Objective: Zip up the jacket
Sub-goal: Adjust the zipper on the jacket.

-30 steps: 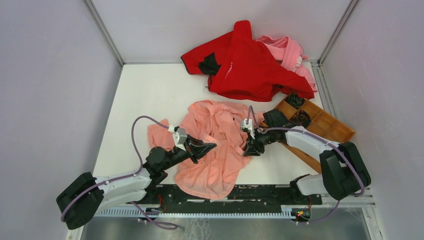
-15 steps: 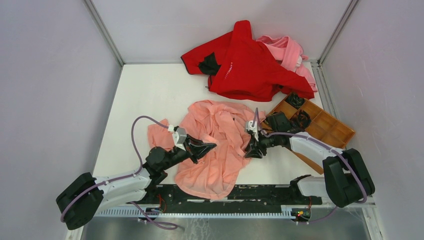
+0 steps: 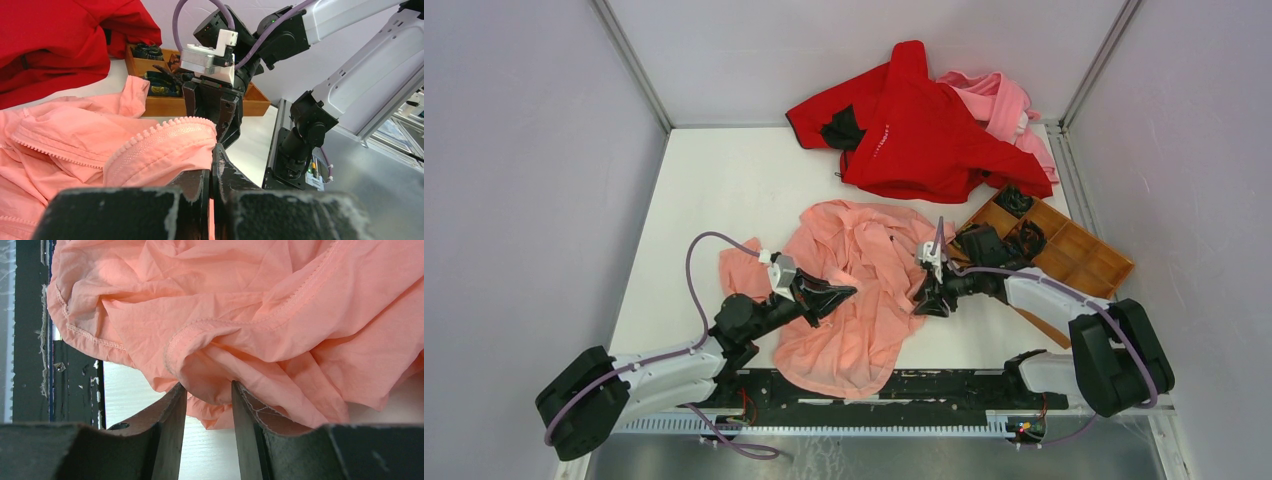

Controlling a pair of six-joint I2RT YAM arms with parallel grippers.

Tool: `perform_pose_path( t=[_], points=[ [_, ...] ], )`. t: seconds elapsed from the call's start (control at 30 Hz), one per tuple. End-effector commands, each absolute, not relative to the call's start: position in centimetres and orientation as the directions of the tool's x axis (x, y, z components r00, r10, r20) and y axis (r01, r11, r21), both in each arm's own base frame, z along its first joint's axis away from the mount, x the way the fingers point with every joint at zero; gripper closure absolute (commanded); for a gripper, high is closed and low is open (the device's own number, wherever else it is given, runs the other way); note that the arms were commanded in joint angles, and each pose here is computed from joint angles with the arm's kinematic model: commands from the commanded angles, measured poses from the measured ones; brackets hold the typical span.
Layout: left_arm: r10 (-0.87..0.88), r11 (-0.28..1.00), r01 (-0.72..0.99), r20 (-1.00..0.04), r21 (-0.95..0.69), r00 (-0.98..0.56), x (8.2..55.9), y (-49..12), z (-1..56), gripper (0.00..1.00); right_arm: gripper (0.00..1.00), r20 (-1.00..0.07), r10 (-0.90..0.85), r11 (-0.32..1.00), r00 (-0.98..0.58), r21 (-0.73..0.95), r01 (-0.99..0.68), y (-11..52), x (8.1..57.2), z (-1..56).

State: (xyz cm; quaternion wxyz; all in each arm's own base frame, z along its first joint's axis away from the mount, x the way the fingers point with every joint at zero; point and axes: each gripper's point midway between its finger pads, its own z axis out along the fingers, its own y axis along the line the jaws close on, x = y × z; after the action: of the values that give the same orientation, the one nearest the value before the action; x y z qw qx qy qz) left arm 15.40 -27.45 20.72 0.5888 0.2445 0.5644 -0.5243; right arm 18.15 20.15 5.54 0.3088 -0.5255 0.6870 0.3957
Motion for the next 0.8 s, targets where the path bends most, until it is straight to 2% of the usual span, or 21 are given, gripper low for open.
perform_pose_path(
  t=[0.0, 0.17, 0.23, 0.33, 0.47, 0.6, 0.77],
  points=[
    [-0.398, 0.324, 0.892, -0.901, -0.314, -0.173, 15.5, -27.0, 22.2, 0.98, 0.54, -0.869, -0.444, 0.127, -0.217, 0.179, -0.976, 20.4, 18.5, 6.2],
    [-0.397, 0.326, 0.891, -0.901, -0.316, -0.175, 15.5, -27.1, 22.1, 0.98, 0.55, -0.876, -0.432, 0.145, -0.216, 0.169, -0.975, 20.5, 18.7, 6.0],
    [-0.389, 0.326, 0.89, -0.903, -0.319, -0.18, 15.5, -27.1, 21.8, 0.98, 0.58, -0.886, -0.414, 0.141, -0.208, 0.164, -0.976, 20.7, 18.9, 6.5],
    [-0.369, 0.325, 0.89, -0.909, -0.321, -0.193, 15.5, -27.4, 21.1, 0.98, 0.79, -0.903, -0.387, 0.121, -0.19, 0.155, -0.981, 21.3, 19.3, 7.8],
    [-0.335, 0.334, 0.879, -0.915, -0.34, -0.227, 15.9, -27.9, 19.8, 0.98, 0.93, -0.901, -0.393, 0.102, -0.182, 0.155, -0.983, 21.5, 19.8, 8.7],
    [-0.308, 0.343, 0.856, -0.907, -0.387, -0.286, 16.9, -29.1, 18.7, 0.98, 0.97, -0.875, -0.441, 0.094, -0.198, 0.174, -0.98, 21.4, 20.6, 9.2],
    [-0.306, 0.351, 0.836, -0.895, -0.422, -0.324, 18.3, -30.7, 17.7, 0.98, 0.98, -0.811, -0.528, 0.086, -0.253, 0.245, -0.966, 21.4, 22.4, 10.0]
  ],
)
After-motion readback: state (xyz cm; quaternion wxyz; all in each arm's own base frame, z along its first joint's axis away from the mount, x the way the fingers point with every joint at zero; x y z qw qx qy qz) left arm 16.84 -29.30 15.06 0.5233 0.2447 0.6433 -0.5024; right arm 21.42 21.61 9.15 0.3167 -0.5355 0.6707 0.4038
